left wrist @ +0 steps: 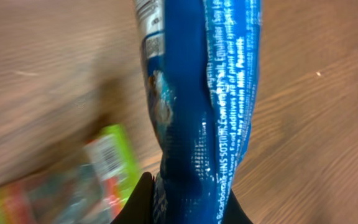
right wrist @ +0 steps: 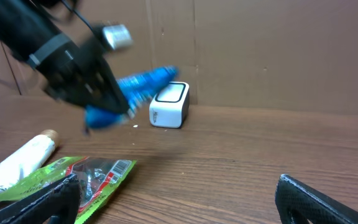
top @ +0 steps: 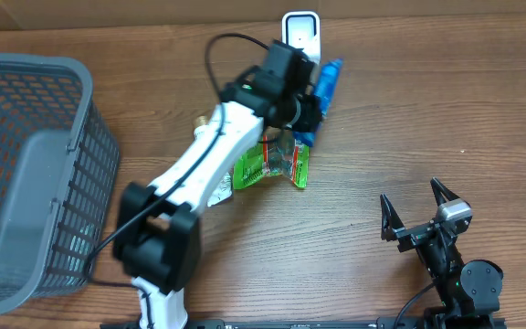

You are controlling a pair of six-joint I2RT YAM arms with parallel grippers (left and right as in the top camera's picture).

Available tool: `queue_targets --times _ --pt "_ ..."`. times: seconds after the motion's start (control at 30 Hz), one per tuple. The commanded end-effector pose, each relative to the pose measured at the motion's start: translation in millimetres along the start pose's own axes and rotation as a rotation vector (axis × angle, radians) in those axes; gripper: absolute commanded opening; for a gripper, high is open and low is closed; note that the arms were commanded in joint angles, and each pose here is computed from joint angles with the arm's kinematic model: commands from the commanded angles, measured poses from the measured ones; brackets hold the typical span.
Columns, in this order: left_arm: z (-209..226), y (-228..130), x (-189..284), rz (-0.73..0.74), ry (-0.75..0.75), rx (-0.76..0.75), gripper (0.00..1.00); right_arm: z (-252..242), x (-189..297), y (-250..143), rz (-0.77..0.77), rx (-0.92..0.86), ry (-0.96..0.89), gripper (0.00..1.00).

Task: Scan the item barcode
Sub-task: 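Carry the blue wrapper toward the scanner and release it on the table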

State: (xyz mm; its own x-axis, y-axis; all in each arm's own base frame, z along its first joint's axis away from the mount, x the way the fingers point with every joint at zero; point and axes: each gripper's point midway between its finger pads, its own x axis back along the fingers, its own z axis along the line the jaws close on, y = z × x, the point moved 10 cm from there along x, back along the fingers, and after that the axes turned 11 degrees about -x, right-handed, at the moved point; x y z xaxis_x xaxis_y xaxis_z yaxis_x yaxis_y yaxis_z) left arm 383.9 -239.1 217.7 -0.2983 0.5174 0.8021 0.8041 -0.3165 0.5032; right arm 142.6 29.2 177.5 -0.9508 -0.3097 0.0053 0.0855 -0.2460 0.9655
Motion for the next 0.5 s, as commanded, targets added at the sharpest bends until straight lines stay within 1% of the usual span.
queue_targets --times 0.0,0.1,0.2,0.23,0.3,0.33,0.37,0.4,0.43,0.47 --pt "-15 -12 -34 0.084 -0.089 0.054 0.04 0 0 -2 -0.002 -0.002 0.002 1.00" --pt "-23 -24 -56 0.144 -0.099 0.044 0.04 0 0 -2 -0.002 -0.002 0.002 1.00" --pt "-30 -32 -68 0.177 -0.105 0.039 0.05 0 0 -2 -0.002 -0.002 0.002 1.00" --pt "-32 -33 -70 0.182 -0.106 0.035 0.14 0 0 -2 -0.003 -0.002 0.002 1.00" --pt "-36 -35 -71 0.189 -0.107 0.029 0.45 0 0 -2 -0.002 -0.002 0.002 1.00" --pt "-37 -35 -72 0.190 -0.108 0.026 0.68 0 0 -2 -0.002 -0.002 0.002 1.00" --pt "-37 -35 -72 0.188 -0.107 0.026 0.79 0 0 -2 -0.002 -0.002 0.002 1.00" --pt "-37 -34 -71 0.188 -0.107 0.026 0.87 0 0 -2 -0.002 -0.002 0.002 1.00" --pt "-35 -33 -71 0.185 -0.107 0.029 0.93 0 0 -2 -0.002 -0.002 0.002 1.00" --pt "-34 -32 -69 0.182 -0.107 0.032 0.96 0 0 -2 -0.002 -0.002 0.002 1.00"
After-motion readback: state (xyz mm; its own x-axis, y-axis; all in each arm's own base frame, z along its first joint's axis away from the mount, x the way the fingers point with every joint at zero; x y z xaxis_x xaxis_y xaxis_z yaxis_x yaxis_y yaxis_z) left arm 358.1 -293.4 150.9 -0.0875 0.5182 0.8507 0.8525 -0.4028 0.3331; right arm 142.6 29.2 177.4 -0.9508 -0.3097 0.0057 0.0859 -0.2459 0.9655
